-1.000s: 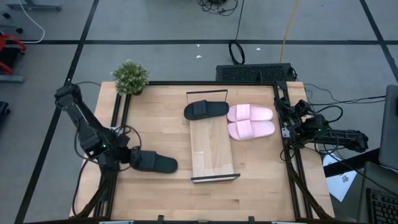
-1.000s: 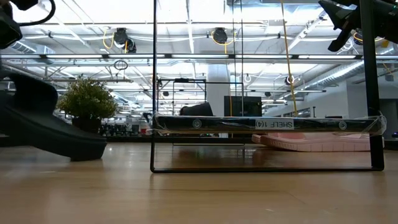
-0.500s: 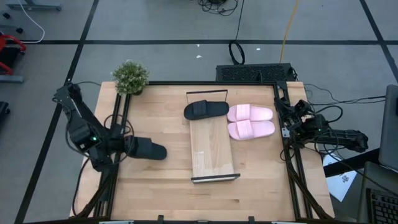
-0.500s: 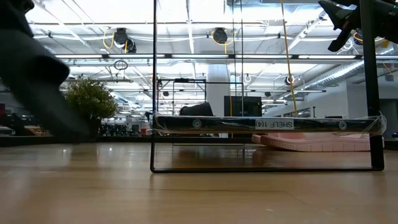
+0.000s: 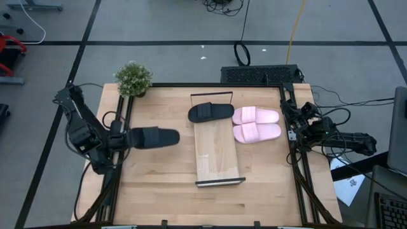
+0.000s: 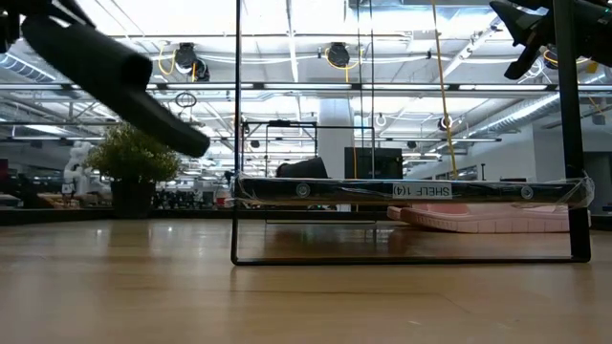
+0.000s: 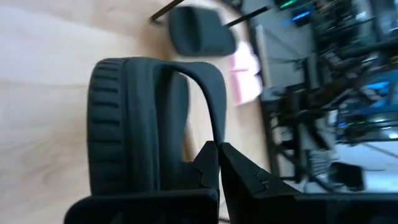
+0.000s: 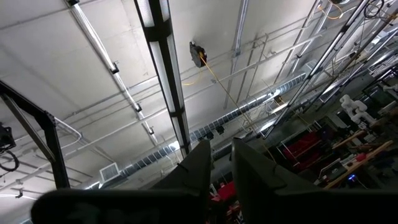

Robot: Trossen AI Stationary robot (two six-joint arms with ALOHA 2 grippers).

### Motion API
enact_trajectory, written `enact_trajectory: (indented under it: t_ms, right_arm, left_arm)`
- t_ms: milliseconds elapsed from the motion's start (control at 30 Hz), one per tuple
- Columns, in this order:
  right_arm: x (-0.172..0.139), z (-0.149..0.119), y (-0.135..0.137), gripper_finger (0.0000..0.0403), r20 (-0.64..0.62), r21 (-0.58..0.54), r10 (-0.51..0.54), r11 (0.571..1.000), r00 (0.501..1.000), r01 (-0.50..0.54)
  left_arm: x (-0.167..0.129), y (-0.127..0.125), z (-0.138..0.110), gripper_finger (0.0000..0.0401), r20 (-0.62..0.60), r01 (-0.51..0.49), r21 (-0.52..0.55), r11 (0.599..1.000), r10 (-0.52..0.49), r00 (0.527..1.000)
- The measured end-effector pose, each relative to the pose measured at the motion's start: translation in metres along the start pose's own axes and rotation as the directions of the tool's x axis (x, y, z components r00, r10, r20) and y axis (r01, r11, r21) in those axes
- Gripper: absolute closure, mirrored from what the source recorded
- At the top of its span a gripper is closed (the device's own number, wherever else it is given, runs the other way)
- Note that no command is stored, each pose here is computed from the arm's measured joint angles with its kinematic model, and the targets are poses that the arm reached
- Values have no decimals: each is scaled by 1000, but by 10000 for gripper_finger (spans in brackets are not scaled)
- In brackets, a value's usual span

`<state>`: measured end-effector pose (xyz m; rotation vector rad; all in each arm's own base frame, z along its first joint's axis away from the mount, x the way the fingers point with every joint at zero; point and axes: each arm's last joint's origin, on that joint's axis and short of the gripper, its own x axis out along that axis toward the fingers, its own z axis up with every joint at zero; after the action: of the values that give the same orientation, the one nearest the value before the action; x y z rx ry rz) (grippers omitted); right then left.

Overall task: Pick and place slides into the shelf
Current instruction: Put the black slide on the shelf

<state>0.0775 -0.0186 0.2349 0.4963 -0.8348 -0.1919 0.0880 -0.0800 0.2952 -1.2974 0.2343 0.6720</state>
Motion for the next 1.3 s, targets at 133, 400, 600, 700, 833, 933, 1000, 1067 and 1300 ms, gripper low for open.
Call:
enact_trajectory:
  t_ms: [133,400,600,700,833,933,1000,1067,1300]
  right_arm:
    - [0,0,0,348,0,-4,-1,1000,1000,1]
    - [0,0,0,348,1,-25,-2,1000,1000,2]
    - [0,0,0,348,1,-26,-2,1000,1000,2]
    - [0,0,0,348,1,-26,-2,1000,1000,2]
    - [0,0,0,348,0,-26,-2,1000,1000,2]
    - [0,0,0,348,0,-24,-2,1000,1000,2]
    - [0,0,0,348,0,-24,-1,1000,1000,1]
    - [0,0,0,348,0,-23,0,1000,1000,0]
    - [0,0,0,348,0,-23,1,1000,1000,-1]
  left_arm:
    - [3,-9,-3,401,79,103,-1,995,-102,992]
    - [29,-41,-21,401,192,186,55,981,-193,962]
    - [55,-61,-30,401,215,181,94,979,-198,956]
    - [67,-70,-33,401,196,187,107,977,-205,959]
    - [84,-83,-33,401,173,216,129,968,-237,956]
    - [97,-94,-30,401,169,252,156,955,-277,946]
    - [106,-99,-28,401,162,269,177,947,-298,941]
    - [117,-103,-26,401,153,283,199,938,-315,937]
    - [157,-114,-22,401,111,357,234,904,-389,914]
